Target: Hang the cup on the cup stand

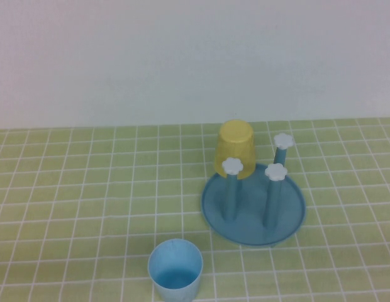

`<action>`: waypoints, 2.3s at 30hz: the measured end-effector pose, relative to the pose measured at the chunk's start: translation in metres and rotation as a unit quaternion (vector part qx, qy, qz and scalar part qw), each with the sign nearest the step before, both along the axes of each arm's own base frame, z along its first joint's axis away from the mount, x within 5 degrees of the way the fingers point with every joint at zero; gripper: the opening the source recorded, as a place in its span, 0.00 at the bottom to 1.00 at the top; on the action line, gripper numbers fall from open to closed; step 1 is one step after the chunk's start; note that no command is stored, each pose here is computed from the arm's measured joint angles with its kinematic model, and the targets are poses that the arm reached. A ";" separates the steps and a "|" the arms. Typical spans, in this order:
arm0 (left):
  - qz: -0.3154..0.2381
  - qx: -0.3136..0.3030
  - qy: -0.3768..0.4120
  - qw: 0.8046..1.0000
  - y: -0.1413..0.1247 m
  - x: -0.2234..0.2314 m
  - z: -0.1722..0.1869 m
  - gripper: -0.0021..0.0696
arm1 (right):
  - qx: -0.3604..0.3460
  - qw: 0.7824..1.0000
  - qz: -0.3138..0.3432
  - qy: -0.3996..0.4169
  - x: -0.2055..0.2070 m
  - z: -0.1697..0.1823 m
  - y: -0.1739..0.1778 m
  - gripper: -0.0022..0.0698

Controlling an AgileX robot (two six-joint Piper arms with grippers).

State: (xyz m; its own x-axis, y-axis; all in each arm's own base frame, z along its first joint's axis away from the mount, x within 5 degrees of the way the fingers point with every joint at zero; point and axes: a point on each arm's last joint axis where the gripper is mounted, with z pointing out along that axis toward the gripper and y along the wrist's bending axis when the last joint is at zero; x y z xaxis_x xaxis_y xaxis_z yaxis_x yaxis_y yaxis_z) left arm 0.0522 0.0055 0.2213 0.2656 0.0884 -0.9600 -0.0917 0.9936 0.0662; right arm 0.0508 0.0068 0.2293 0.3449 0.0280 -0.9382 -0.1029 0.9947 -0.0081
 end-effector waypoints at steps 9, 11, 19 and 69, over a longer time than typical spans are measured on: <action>-0.026 -0.105 -0.048 0.993 0.001 -0.004 0.017 0.03 | -0.016 1.000 -0.005 -0.011 -0.001 0.002 0.000 0.03; -0.038 -0.104 -0.019 0.994 -0.001 -0.006 0.026 0.03 | -0.019 1.000 -0.007 0.001 0.000 0.000 0.000 0.03; -0.050 -0.015 0.076 0.996 -0.009 -0.023 0.086 0.03 | -0.024 0.993 -0.028 0.112 -0.002 0.010 -0.004 0.03; -0.305 0.042 0.618 0.723 -0.132 0.188 0.085 0.52 | -0.126 0.882 0.156 0.426 0.019 0.011 0.027 0.03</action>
State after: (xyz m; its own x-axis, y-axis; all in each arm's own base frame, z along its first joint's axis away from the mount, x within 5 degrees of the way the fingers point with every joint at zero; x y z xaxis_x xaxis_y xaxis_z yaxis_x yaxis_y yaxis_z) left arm 0.2407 -0.1263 0.3063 -0.7772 0.3884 -0.4951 0.5425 0.8122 -0.2145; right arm 0.0696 0.0338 0.2404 -0.4763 -0.2490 -0.8433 -0.4465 0.8947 -0.0120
